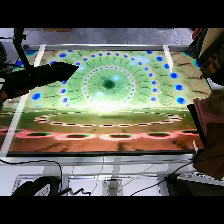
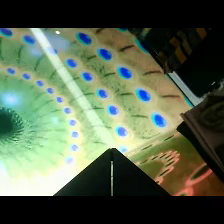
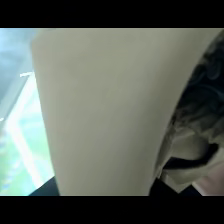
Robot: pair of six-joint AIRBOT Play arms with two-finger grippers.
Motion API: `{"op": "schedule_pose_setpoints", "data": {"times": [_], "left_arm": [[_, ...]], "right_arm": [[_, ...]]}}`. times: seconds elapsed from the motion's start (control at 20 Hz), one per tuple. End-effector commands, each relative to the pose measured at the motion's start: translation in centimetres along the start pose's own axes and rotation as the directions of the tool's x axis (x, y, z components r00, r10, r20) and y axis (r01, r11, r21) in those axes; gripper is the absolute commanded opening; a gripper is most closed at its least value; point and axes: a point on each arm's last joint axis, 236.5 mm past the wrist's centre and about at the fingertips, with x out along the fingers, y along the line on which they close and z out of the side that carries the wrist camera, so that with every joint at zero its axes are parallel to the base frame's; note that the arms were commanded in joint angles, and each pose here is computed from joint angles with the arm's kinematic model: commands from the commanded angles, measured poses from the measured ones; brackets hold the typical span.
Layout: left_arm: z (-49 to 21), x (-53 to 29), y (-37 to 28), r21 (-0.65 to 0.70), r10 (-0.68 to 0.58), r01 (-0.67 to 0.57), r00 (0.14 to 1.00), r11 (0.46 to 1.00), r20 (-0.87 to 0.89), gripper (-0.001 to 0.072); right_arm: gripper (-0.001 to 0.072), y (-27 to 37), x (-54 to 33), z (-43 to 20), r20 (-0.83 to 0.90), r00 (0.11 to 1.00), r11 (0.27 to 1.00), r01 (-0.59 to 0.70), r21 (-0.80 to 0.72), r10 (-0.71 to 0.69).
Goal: Fold the clothes and pants, and hang the long-sleeved shirts on hangers.
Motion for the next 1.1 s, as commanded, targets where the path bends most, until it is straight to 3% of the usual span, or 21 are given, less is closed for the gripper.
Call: {"op": "schedule_pose_setpoints", "data": {"times": [0.0,0.1,0.35,0.5,0.55,0.6,0.65,0.95,1.05], "left_arm": [[0.0,0.0,-0.1,0.0,-0.002,0.002,1.0,1.0,0.001,0.0019],[0.0,0.0,-0.1,0.0,-0.002,0.002,1.0,1.0,0.0,0.0019],[0.0,0.0,-0.1,0.0,-0.002,0.002,1.0,1.0,0.001,0.0019],[0.0,0.0,-0.1,0.0,-0.004,0.004,1.0,1.0,-0.002,0.0019],[0.0,0.0,-0.1,0.0,-0.004,0.004,1.0,1.0,-0.002,0.0019],[0.0,0.0,-0.1,0.0,-0.004,0.004,1.0,1.0,-0.002,0.0019],[0.0,0.0,-0.1,0.0,-0.004,0.004,1.0,1.0,-0.002,0.0019],[-0.1,0.0,-0.1,0.0,-0.003,0.003,1.0,1.0,-0.002,0.0019],[0.0,-0.1,0.1,0.001,0.002,-0.002,1.0,1.0,-0.001,0.0018]], "right_arm": [[0.0037,-9.1,-2.0,-4.1,-0.172,0.947,0.926,0.306,0.219,-0.272],[0.0037,-10.5,-2.9,-6.0,-0.248,0.909,0.874,0.398,0.279,-0.335],[0.0037,-9.3,-5.5,-6.3,-0.208,0.9,0.854,0.431,0.293,-0.383],[0.0059,-12.7,-9.9,-8.4,-0.266,0.771,0.724,0.636,0.268,-0.579],[0.0254,-14.0,-11.5,-8.7,-0.269,0.716,0.652,0.698,0.297,-0.644],[0.0613,-14.6,-12.3,-8.7,-0.268,0.687,0.616,0.725,0.308,-0.675],[0.0693,-14.8,-12.6,-8.8,-0.27,0.676,0.609,0.736,0.296,-0.686],[0.0695,-14.6,-12.6,-9.4,-0.297,0.674,0.597,0.738,0.315,-0.676],[0.0685,-14.5,-12.1,-8.3,-0.252,0.695,0.636,0.718,0.283,-0.673]]}}
